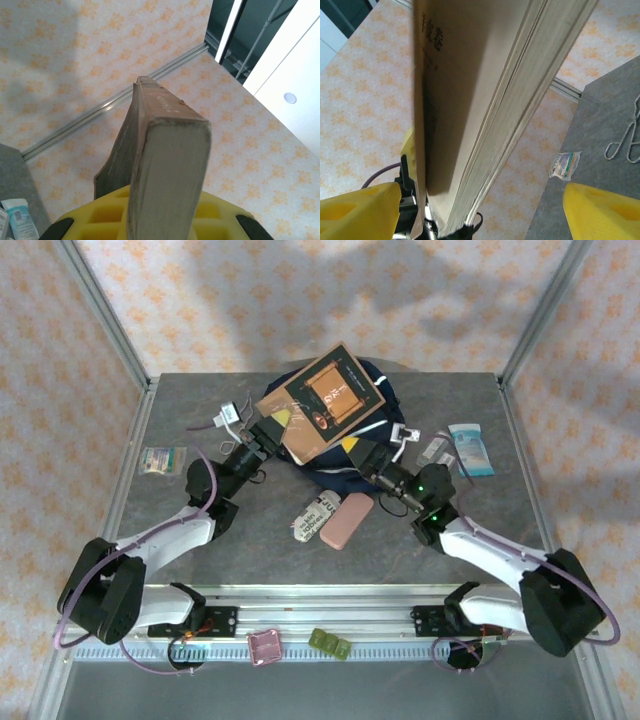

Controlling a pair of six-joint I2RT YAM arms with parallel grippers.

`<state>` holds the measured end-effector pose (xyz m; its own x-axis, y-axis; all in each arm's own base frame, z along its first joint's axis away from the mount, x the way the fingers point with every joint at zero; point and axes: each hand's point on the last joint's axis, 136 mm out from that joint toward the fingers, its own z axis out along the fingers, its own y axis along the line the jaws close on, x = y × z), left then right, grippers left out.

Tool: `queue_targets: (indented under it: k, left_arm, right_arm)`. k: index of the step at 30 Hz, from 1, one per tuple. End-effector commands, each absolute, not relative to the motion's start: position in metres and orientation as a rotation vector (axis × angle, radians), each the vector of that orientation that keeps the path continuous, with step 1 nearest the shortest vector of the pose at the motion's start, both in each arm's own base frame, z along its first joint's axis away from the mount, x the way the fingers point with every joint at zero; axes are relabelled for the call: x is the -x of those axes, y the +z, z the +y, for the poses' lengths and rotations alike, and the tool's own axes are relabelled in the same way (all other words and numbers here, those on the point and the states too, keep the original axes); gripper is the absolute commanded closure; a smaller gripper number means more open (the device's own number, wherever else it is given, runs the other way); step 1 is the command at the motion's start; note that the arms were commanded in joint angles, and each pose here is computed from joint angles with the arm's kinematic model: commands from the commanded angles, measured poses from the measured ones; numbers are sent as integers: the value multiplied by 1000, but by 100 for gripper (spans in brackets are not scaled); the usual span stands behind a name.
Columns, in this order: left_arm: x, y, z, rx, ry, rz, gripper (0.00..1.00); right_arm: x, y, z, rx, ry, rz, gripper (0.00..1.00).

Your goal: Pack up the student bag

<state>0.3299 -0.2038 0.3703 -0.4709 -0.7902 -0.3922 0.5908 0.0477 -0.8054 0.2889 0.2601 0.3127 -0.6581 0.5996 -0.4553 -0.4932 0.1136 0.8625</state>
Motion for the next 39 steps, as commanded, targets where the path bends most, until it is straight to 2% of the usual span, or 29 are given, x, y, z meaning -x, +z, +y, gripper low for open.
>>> queue_targets:
  k: [1,8,9,10,11,12,13,14,15,16,17,19,22,31,34,39]
  left_arm:
    - [-305,406,-195,179,-1736,1058,100]
    - [-310,382,-198,214,-1720,1110,100]
    - [-311,380,-199,218,-1720,1117,100]
    - [-312,378,-201,221,-1722,1123,100]
    - [-312,377,-203,219,-1723,1126,100]
    - [-313,376,-207,218,-1726,1133,100]
    - [-314,375,-211,215,-1729,1143,100]
    - [-313,374,-215,207,-1734,1147,100]
    - [-313,374,-219,197,-1735,1151,100]
    - [-314,374,-223,186,-1733,1160,95]
    - [-315,372,-226,177,-1726,1176,85]
    - [-324,358,-230,178,-1651,1257,56]
    - [-345,323,-241,107,-1388,1497,44]
    - [-405,223,-272,-261,-752,2041,23]
    - [-423,194,-287,-409,-581,2149,22]
    - [-445,150,-323,-664,-307,2257,21]
  right_arm:
    - [-276,372,261,16,1778,1326,16]
    - [-261,405,265,123,1848,1217,20]
    - [-265,403,267,114,1839,1241,25]
    - [-269,401,270,105,1821,1276,35]
    - [-273,398,273,99,1803,1301,51]
    - [-280,394,276,71,1779,1346,73]
    - [-287,388,280,50,1761,1393,89]
    - [-293,382,282,32,1745,1429,99]
    - [-298,376,285,15,1730,1470,100]
    - [-304,369,287,2,1712,1505,100]
    - [-308,363,285,-20,1695,1532,100]
    - [-313,355,267,-88,1670,1527,100]
    - [-313,353,223,-170,1589,1498,100]
    - [-304,329,109,-426,1018,1608,100]
    - [-300,318,79,-510,894,1614,100]
    - [-293,311,59,-553,782,1625,100]
